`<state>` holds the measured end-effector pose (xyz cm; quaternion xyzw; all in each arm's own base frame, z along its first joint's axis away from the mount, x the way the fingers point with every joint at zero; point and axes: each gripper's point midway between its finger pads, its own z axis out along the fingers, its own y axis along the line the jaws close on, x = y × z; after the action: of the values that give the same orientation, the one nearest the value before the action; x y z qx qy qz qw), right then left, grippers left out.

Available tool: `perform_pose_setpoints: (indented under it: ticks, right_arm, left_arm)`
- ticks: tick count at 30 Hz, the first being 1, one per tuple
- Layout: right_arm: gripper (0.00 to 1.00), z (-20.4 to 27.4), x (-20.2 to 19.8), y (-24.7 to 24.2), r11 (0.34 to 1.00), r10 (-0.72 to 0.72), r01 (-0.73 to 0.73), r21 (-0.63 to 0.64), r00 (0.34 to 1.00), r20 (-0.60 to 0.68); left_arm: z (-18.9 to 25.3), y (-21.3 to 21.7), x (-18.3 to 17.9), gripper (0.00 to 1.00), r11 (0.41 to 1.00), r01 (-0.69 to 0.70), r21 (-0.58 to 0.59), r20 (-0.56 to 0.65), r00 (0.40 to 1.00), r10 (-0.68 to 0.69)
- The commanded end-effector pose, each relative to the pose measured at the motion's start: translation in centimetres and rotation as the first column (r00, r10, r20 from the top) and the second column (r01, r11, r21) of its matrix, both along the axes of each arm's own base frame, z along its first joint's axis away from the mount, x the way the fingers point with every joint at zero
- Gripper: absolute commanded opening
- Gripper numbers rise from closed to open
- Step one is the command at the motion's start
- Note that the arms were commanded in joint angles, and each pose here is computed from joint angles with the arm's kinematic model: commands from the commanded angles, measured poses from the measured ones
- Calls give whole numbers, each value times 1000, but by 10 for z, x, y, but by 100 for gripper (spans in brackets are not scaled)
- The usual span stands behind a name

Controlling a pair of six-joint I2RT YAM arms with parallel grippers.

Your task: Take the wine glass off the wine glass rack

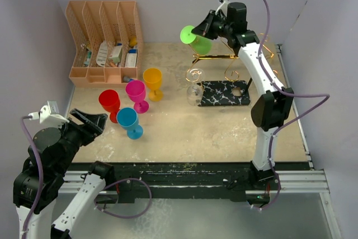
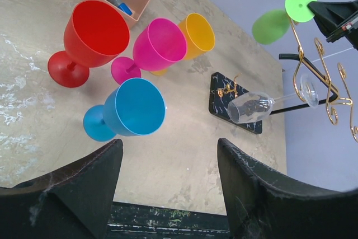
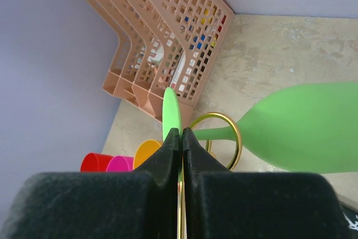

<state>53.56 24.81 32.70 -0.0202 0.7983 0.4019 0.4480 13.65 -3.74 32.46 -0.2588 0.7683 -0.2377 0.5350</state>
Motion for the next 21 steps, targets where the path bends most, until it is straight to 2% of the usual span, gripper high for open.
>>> perform_pose_setpoints:
  ticks: [1,21]
  right_arm:
    - [0,56,-13,0,995,8,-21,99,992,123]
    - [0,46,-21,16,957,108,-111,269,994,25]
  left_arm:
    - [6,0,-1,72,1000,-1,-9,25,1000,1]
    - [13,3,-8,72,1000,-6,-21,39,999,6]
